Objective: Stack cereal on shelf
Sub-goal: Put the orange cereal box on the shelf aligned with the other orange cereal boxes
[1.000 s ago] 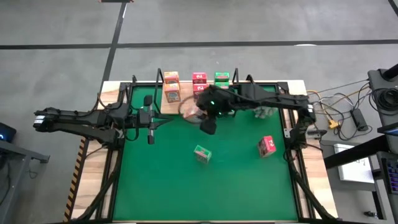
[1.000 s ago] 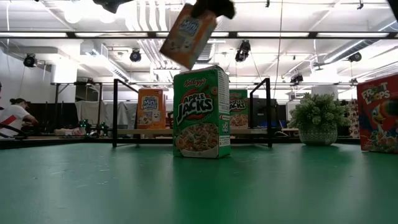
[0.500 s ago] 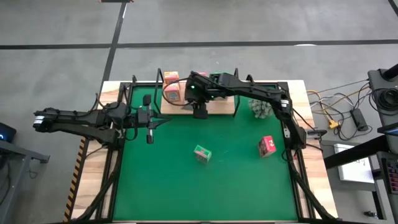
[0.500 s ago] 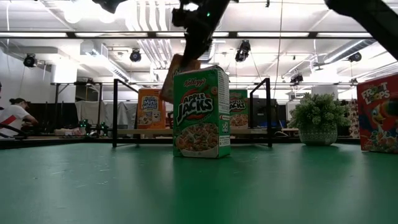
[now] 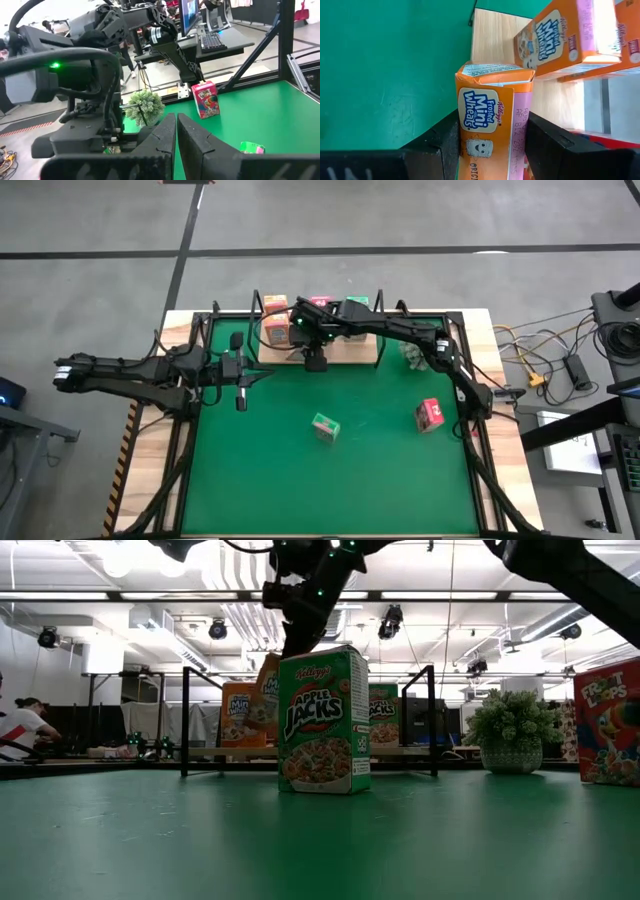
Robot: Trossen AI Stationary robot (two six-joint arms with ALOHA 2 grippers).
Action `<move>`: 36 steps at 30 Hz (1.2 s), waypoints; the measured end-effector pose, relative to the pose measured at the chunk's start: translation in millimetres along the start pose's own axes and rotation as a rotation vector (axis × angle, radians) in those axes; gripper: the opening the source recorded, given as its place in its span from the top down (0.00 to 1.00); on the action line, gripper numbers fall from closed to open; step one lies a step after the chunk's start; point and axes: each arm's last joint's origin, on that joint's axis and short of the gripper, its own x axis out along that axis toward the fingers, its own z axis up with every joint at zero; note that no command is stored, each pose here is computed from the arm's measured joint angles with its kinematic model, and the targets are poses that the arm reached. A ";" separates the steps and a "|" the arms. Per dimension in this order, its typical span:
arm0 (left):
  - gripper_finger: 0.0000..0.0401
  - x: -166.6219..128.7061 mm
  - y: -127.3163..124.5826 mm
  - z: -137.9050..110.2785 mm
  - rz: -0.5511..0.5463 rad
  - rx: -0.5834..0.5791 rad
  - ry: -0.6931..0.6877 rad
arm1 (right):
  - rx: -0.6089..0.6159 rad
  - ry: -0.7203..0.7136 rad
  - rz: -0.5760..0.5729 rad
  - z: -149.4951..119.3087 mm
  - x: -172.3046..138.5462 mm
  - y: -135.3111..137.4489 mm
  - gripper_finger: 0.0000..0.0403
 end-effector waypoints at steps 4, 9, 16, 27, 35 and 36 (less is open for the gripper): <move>1.00 0.0 0.0 0.1 0.000 0.000 -0.001 | 0.003 -0.007 -0.008 0.0 0.0 -2.3 0.57; 1.00 0.0 1.1 1.4 0.028 -0.002 -0.009 | -0.003 -0.023 -0.016 0.7 1.3 -3.9 0.57; 1.00 -0.1 1.3 1.8 0.030 -0.003 -0.014 | 0.002 -0.021 -0.018 -1.4 5.0 -5.8 0.56; 1.00 0.0 1.4 2.2 0.031 -0.004 -0.018 | 0.015 -0.002 -0.013 -5.7 9.9 -7.0 0.46; 1.00 0.0 1.4 2.2 0.031 -0.004 -0.018 | 0.020 -0.030 -0.027 -0.9 -0.2 -9.8 0.45; 1.00 0.0 1.4 2.2 0.031 -0.003 -0.018 | 0.023 -0.040 -0.030 0.9 -3.8 -9.7 0.45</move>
